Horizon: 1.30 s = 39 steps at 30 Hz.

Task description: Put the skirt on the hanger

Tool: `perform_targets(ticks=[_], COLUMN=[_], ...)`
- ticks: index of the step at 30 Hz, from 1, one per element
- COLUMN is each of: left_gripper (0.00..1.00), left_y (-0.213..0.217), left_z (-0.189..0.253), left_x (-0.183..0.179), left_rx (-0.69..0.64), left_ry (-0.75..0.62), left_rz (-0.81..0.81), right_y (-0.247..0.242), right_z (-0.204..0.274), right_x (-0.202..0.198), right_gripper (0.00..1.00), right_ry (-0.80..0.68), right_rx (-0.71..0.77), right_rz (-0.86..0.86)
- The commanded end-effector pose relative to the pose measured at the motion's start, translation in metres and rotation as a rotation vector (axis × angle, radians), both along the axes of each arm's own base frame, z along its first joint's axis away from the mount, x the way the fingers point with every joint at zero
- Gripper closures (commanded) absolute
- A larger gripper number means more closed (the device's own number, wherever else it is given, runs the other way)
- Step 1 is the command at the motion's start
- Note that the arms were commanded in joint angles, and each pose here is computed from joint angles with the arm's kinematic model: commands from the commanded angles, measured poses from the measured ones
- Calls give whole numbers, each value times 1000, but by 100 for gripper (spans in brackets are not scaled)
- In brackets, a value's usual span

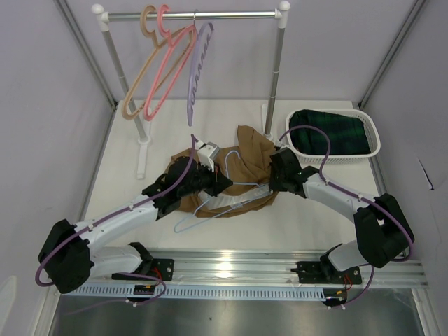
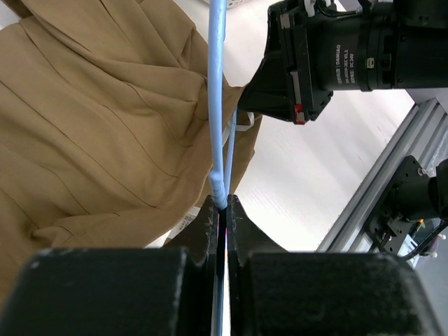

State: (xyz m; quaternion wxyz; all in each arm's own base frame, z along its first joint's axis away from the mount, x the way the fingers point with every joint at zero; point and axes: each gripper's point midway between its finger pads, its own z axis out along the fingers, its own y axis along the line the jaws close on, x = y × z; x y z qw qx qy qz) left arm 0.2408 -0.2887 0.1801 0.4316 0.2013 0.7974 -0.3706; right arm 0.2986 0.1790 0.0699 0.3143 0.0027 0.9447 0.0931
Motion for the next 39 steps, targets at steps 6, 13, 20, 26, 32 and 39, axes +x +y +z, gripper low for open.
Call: perform_targets(ticks=[6, 13, 20, 26, 32, 39], left_gripper=[100, 100, 100, 100, 100, 100], left_y=[-10, -16, -21, -19, -18, 2], left_z=[6, 7, 7, 9, 12, 18], left_x=[-9, -7, 1, 2, 6, 7], left_rx=[-98, -131, -162, -220, -263, -360], left_ry=[-14, -26, -56, -86, -99, -117], left_rz=[-59, -69, -60, -42, -47, -53], right_y=[-7, 1, 6, 17, 27, 25], right_z=[24, 24, 24, 37, 42, 41], right_x=[24, 22, 15, 14, 10, 6], right_gripper=[94, 95, 95, 95, 95, 95], right_ry=[-61, -51, -42, -57, -58, -50], right_rx=[1, 25, 25, 26, 23, 6], right_rz=[-23, 5, 34, 68, 96, 99])
